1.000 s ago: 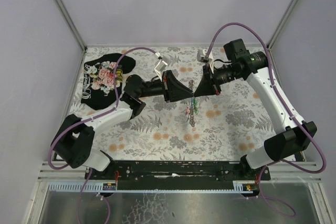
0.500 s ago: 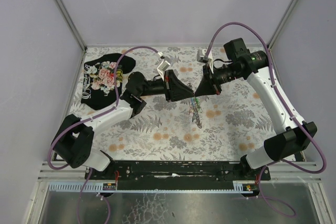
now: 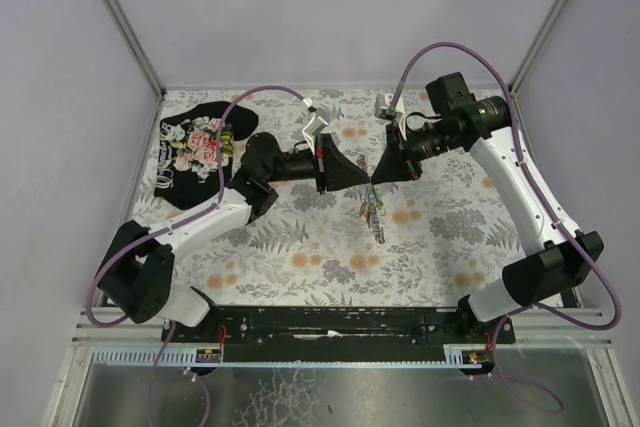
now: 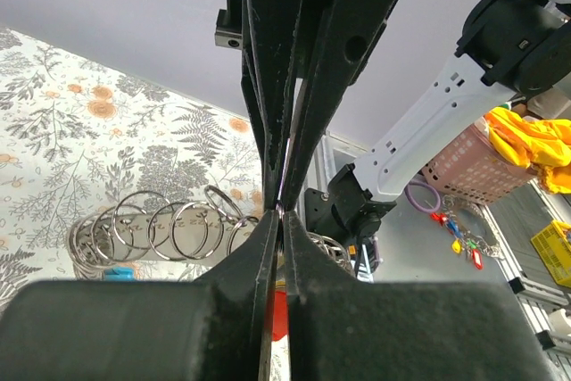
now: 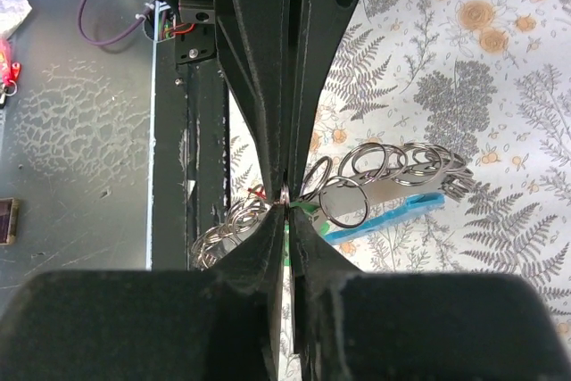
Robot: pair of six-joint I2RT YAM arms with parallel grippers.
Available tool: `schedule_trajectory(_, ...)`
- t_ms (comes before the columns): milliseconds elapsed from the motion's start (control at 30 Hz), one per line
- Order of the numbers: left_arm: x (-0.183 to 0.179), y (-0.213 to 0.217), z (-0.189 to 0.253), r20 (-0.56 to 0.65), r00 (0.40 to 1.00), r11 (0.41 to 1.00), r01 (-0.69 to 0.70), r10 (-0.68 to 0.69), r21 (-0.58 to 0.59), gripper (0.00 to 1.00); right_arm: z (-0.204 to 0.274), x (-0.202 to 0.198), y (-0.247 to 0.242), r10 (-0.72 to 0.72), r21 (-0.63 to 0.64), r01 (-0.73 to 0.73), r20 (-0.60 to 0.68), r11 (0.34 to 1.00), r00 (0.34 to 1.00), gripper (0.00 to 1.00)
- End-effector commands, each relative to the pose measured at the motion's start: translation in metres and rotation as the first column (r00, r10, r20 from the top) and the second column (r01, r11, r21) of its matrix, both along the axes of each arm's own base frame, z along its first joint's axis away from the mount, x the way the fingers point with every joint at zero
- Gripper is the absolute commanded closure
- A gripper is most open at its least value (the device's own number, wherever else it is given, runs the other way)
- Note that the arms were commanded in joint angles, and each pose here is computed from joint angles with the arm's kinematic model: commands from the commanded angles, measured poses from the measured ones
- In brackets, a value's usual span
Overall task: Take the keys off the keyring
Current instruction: Remove the key from the keyring.
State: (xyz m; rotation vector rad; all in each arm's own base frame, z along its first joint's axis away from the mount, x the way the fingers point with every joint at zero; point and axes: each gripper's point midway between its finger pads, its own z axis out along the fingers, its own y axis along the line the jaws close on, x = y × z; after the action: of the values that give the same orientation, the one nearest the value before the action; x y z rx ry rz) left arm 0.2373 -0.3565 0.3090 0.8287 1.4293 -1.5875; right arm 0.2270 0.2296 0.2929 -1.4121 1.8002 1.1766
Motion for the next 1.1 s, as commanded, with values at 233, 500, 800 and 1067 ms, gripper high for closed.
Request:
schedule_trajectory(233,-0.01,0.028,0.039,0.134,0.974,0.962,-0.146,0.18,-0.232,1.0,0.052,-0.008,0.011,0.035,0.16,-0.045,0.066,0.986,0.997,0.59)
schedule_trajectory(500,-0.022,0.065,0.077,0.104,0.949,0.814,-0.195,0.297,-0.547,1.0,0.065,-0.011,0.013,0.038,0.264,-0.049,0.047,0.963,0.998,0.58)
schedule_trajectory(800,-0.022,0.082,0.122,0.094,0.896,0.694,-0.267,0.435,-0.668,1.0,0.076,-0.01,0.018,0.052,0.358,-0.055,0.017,0.932,0.999,0.58)
schedule_trajectory(1067,-0.019,0.08,0.126,0.145,0.837,0.674,-0.308,0.528,-0.671,1.0,0.084,-0.003,0.035,0.064,0.387,-0.06,0.004,0.92,0.998,0.61)
